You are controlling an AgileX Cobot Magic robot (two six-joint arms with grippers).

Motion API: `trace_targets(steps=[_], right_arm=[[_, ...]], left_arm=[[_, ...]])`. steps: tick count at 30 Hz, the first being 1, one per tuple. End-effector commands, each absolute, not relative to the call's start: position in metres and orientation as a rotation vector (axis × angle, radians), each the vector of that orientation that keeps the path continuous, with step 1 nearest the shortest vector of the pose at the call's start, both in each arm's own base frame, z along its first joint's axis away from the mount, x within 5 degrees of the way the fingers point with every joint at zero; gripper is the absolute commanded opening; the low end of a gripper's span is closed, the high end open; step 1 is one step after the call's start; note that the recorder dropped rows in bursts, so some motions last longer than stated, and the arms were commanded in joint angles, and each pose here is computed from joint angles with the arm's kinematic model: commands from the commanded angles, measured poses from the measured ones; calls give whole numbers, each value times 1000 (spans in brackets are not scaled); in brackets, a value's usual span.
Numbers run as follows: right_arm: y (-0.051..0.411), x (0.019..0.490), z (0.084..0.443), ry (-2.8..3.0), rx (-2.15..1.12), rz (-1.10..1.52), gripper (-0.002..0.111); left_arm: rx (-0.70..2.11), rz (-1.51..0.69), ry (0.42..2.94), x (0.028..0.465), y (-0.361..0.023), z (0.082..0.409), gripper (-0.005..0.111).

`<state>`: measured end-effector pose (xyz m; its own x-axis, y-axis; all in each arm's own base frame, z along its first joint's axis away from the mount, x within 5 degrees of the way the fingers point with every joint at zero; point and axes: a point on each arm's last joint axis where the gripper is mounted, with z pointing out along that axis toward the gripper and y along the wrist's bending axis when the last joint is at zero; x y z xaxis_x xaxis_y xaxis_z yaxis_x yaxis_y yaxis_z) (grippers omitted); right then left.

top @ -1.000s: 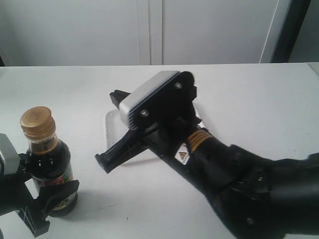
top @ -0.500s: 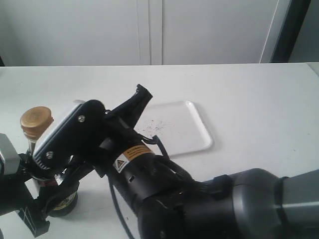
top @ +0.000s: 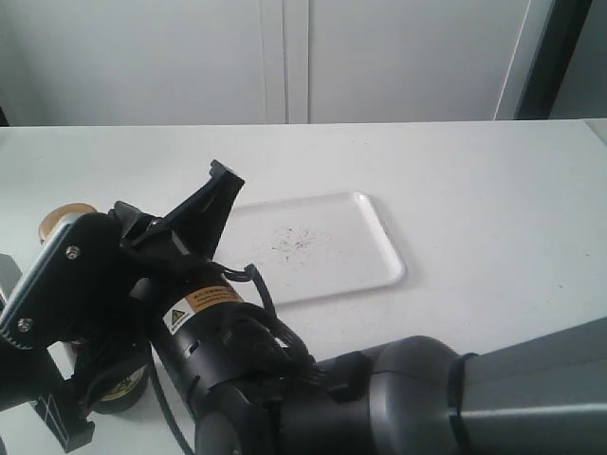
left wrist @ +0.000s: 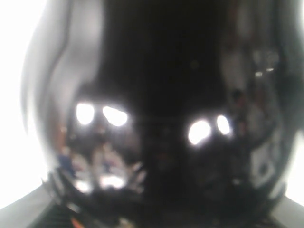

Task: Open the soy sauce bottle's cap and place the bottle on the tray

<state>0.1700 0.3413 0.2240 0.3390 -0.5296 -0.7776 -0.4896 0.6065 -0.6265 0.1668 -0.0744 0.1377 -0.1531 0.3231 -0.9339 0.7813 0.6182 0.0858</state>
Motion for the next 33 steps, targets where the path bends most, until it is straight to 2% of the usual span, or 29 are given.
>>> trace_targets(steps=[1, 13, 24, 33], right_arm=[[347, 167, 229, 1276, -991, -29, 0], [365, 155, 249, 1239, -988, -12, 0], [397, 136, 302, 1117, -969, 75, 0], [393, 138, 312, 1166, -910, 108, 0]], left_arm=[[948, -527, 1745, 164, -75, 135, 0], [948, -527, 1745, 164, -75, 135, 0], [948, -527, 1745, 164, -75, 135, 0], [948, -527, 1745, 164, -75, 135, 0]])
